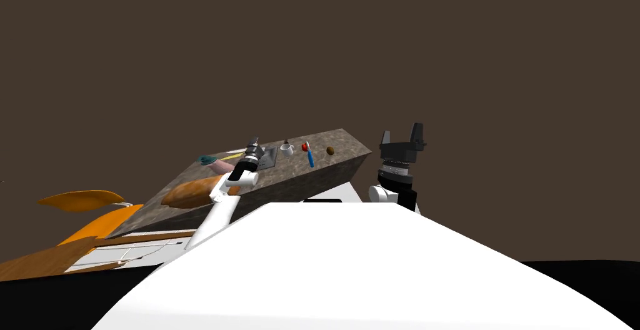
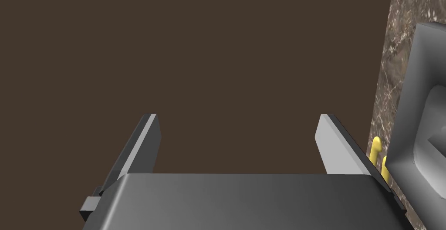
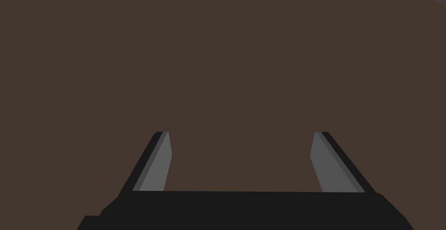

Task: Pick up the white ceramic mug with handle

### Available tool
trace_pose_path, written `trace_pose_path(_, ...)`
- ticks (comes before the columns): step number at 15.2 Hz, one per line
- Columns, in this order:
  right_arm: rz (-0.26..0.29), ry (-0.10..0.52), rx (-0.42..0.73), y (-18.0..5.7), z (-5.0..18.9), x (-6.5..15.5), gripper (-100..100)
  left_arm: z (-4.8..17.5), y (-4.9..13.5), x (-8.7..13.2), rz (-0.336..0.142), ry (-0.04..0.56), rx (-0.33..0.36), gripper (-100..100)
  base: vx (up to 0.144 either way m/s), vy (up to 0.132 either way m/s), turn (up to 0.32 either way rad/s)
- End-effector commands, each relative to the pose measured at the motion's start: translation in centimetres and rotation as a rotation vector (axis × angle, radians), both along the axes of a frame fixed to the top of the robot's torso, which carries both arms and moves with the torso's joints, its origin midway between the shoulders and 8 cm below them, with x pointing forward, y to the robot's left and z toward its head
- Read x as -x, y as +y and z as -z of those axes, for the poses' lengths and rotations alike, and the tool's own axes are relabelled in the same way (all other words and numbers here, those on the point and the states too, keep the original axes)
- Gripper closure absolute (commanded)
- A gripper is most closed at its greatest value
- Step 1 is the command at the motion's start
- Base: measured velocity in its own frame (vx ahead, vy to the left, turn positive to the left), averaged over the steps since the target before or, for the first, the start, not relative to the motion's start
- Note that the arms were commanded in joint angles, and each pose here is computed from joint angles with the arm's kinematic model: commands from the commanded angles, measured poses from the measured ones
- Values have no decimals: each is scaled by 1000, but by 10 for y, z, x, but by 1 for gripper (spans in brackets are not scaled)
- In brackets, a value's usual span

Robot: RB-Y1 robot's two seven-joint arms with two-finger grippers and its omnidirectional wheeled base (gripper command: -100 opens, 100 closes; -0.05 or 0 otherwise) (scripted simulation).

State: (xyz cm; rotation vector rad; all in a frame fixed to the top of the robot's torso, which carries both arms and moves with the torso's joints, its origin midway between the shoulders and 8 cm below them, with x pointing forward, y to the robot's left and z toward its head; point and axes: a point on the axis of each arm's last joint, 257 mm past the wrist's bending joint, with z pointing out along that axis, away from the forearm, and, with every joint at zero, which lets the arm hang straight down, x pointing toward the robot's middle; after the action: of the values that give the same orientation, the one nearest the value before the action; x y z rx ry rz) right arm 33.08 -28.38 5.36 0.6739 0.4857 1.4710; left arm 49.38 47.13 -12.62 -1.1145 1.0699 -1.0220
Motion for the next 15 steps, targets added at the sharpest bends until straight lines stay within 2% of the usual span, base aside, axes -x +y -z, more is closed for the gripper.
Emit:
trace_pose_path(1, 0, 0, 0, 0, 0, 0, 0, 11, 17, -2, -33, 45, 9, -100, -24, 1, -96)
trace_pose_path(2, 0, 0, 0, 0, 0, 0, 0, -7, 39, -9, -65, 37, 6, -100, -26, -6, -197)
trace_pose_path(4, 0, 0, 0, 0, 0, 0, 0, 16, 53, -6, -99, 97, 19, -100, -30, -4, -191)
trace_pose_path(5, 0, 0, 0, 0, 0, 0, 0, -4, 78, -11, -135, 86, 19, -100, -36, -12, -286)
trace_pose_path(7, 0, 0, 0, 0, 0, 0, 0, 18, 91, -7, -170, 144, 36, -100, -29, -7, -176)
trace_pose_path(8, 0, 0, 0, 0, 0, 0, 0, 18, 91, -7, -170, 144, 36, -100, -10, -2, 27)
trace_pose_path(9, 0, 0, 0, 0, 0, 0, 0, 3, 120, -9, -218, 143, 47, -100, -18, -13, -182)
trace_pose_path(11, 0, 0, 0, 0, 0, 0, 0, 19, 129, -4, -245, 187, 61, -100, -22, -8, -215)
trace_pose_path(12, 0, 0, 0, 0, 0, 0, 0, 19, 129, -4, -245, 187, 61, -100, -10, 2, -18)
trace_pose_path(13, 0, 0, 0, 0, 0, 0, 0, 5, 159, -4, -299, 185, 80, -100, -22, -13, -241)
trace_pose_path(14, 0, 0, 0, 0, 0, 0, 0, 17, 165, 0, -319, 217, 92, -100, -31, -10, -282)
trace_pose_path(15, 0, 0, 0, 0, 0, 0, 0, 19, 166, 1, -323, 224, 94, -100, -24, -2, -93)
